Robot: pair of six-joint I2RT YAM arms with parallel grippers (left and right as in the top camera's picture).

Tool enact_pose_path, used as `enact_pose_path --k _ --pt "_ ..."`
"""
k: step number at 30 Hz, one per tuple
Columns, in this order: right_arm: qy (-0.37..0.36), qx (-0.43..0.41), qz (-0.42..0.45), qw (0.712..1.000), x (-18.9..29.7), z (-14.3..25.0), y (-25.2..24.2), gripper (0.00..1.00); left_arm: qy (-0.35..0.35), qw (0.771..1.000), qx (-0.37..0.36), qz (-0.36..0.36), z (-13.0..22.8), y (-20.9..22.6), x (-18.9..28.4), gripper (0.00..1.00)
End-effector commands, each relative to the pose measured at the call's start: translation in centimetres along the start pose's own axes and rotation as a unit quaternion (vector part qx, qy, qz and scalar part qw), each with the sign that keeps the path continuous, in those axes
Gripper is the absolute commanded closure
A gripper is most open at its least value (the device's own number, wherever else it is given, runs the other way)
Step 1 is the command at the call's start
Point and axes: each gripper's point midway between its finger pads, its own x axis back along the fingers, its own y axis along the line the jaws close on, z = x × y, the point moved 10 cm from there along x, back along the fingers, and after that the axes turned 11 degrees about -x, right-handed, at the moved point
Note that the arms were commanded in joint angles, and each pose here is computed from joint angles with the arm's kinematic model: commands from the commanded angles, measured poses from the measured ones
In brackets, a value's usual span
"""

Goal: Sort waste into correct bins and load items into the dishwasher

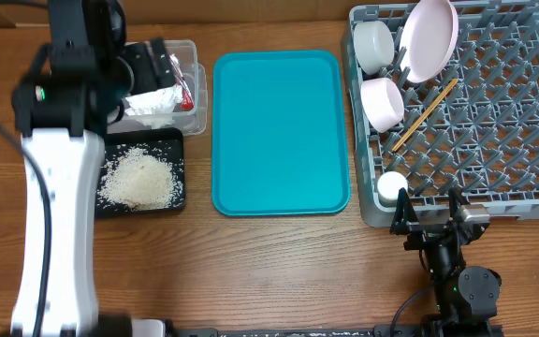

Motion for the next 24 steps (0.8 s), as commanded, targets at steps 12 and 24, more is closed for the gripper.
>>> enact_pose_path --k 12,24 --pt "-0.005 0.002 0.002 1.000 0.0 0.2 -0.1 0.00 -0.253 0.963 -0.073 0.054 11.6 -0.9 2.7 0.00" --pt "-0.005 0.002 0.002 1.000 0.0 0.2 -0.1 0.00 -0.314 0.948 -0.055 0.017 22.6 0.3 1.9 0.00"
